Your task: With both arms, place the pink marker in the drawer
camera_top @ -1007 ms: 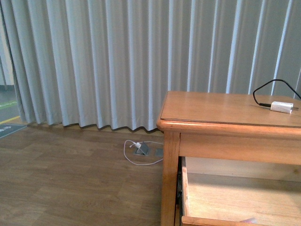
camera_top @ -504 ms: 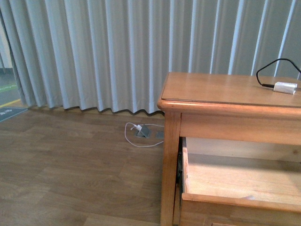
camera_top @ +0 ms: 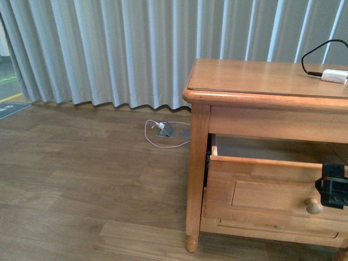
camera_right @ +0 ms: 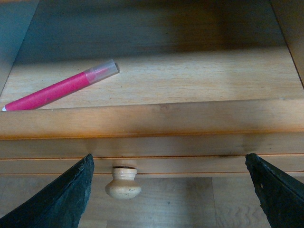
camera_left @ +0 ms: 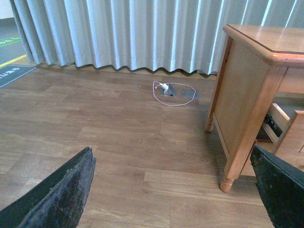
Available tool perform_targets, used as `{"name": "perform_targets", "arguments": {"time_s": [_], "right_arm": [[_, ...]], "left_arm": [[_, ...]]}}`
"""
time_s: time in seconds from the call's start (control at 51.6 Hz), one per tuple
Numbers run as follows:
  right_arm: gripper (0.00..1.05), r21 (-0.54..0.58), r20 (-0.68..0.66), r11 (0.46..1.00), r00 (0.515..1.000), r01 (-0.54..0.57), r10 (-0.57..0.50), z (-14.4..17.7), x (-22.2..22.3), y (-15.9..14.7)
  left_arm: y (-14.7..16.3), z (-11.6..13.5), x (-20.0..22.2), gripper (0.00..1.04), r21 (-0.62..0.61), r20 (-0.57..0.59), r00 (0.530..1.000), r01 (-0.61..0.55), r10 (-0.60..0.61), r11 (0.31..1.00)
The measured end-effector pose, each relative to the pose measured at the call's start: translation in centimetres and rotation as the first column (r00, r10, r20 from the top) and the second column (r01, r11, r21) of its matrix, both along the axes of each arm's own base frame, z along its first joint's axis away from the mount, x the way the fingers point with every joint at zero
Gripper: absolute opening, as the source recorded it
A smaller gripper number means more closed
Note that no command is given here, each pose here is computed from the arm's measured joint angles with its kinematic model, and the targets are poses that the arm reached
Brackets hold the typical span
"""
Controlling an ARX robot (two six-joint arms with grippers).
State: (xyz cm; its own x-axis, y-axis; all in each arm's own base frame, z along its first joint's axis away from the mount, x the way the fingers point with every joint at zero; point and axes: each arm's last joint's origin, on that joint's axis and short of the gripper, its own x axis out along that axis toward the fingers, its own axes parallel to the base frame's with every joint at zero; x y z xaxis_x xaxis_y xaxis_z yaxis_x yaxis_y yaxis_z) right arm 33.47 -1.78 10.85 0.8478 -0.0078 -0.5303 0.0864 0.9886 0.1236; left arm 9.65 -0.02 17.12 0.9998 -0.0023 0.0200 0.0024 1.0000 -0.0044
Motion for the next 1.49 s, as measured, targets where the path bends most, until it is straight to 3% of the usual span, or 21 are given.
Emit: {"name": "perform_targets", "arguments": {"time_s": [0.445, 0.852, 1.143, 1.491], "right_arm": [[0.96, -0.028, 0.118, 0.996, 0.99, 0.082, -0.078, -1.6, 7.1, 0.4], [0.96, -0.031, 0.16, 0.994, 0.982, 0.104, -0.098, -2.3, 7.8, 0.5], [0.96, 0.004, 0.168, 0.996, 0.982, 0.09, -0.09, 1.2, 4.3, -0.4], [0.96, 0.069, 0.246, 0.997, 0.969, -0.027, 0.009, 9.8, -6.5, 0.2]], "left_arm": [[0.0, 0.0, 0.0, 0.99, 0.0, 0.0, 1.0, 0.0, 0.0, 1.0], [0.0, 0.0, 0.0, 0.99, 0.0, 0.0, 1.0, 0.0, 0.0, 1.0], [0.0, 0.0, 0.0, 0.99, 0.0, 0.0, 1.0, 0.0, 0.0, 1.0], [0.0, 0.0, 0.0, 0.99, 0.0, 0.0, 1.0, 0.0, 0.0, 1.0]]}}
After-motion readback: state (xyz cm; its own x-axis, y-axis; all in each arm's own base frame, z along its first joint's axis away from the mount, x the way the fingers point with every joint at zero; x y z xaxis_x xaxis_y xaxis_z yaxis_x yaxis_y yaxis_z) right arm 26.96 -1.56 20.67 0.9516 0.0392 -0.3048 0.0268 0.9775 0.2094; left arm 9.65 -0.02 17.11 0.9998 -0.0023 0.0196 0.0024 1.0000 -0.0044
